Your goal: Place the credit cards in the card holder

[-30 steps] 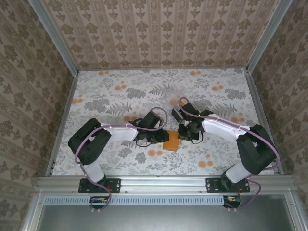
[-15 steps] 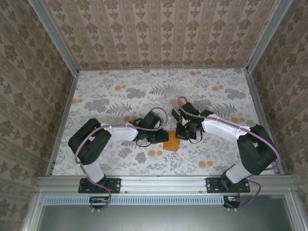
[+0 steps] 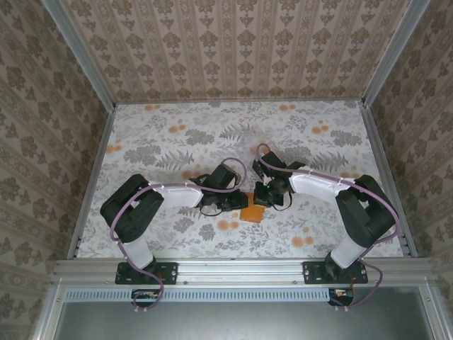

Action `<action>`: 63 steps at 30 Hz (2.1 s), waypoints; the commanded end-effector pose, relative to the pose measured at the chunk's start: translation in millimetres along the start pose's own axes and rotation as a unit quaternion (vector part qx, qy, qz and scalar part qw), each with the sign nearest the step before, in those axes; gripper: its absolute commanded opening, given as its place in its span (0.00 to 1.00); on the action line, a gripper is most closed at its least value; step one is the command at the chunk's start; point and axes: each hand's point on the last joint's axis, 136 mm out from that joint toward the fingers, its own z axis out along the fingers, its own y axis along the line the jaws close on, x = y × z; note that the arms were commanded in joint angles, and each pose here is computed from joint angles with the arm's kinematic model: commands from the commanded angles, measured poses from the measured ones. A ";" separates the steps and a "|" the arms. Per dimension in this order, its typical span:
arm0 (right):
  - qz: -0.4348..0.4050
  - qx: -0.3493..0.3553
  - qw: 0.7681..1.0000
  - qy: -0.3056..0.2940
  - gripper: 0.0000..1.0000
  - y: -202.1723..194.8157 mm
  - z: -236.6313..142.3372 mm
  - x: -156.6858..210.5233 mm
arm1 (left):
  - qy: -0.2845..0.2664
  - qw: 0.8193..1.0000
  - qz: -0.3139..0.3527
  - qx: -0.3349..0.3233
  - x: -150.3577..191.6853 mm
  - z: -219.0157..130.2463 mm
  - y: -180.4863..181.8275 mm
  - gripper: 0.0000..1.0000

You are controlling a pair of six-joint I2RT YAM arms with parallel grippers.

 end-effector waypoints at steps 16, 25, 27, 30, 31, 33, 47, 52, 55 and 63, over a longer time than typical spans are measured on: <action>0.010 0.061 0.997 0.040 0.00 -26.2 35.8 23.5 | 0.016 1.000 -0.006 -0.003 9.9 7.8 6.8 0.28; 0.005 0.117 0.992 0.051 0.00 -55.2 51.8 49.9 | 0.015 1.000 -0.007 0.000 9.2 7.1 4.5 0.28; 0.004 0.125 0.991 0.048 0.00 -59.9 54.6 52.2 | 0.016 1.000 -0.007 0.000 9.5 7.2 5.0 0.28; -0.008 0.103 0.994 0.024 0.00 -46.1 45.1 44.8 | 0.011 1.000 -0.005 0.001 8.6 4.3 4.0 0.28; -0.016 0.085 0.996 0.007 0.03 -35.8 37.0 38.8 | 0.008 1.000 -0.003 0.000 8.2 3.0 4.0 0.28; -0.031 0.044 0.998 -0.040 0.16 -9.9 9.4 21.7 | 0.000 1.000 0.001 0.002 6.7 -2.1 2.3 0.29; 0.029 0.274 0.859 -0.431 0.80 -131.2 -216.4 -72.4 | -0.113 0.989 0.075 -0.065 -23.8 -64.0 2.3 0.62; -0.005 0.347 0.803 -0.484 0.84 -158.6 -221.8 -104.8 | -0.191 0.959 0.103 -0.181 -54.7 -118.9 34.0 0.78; -0.034 0.336 0.799 -0.498 0.86 -166.7 -203.4 -122.5 | -0.237 0.936 0.094 -0.243 -75.9 -157.5 62.3 0.90; -0.100 0.250 0.806 -0.527 0.87 -154.3 -157.5 -153.9 | -0.348 0.844 0.045 -0.406 -106.0 -257.5 144.8 1.00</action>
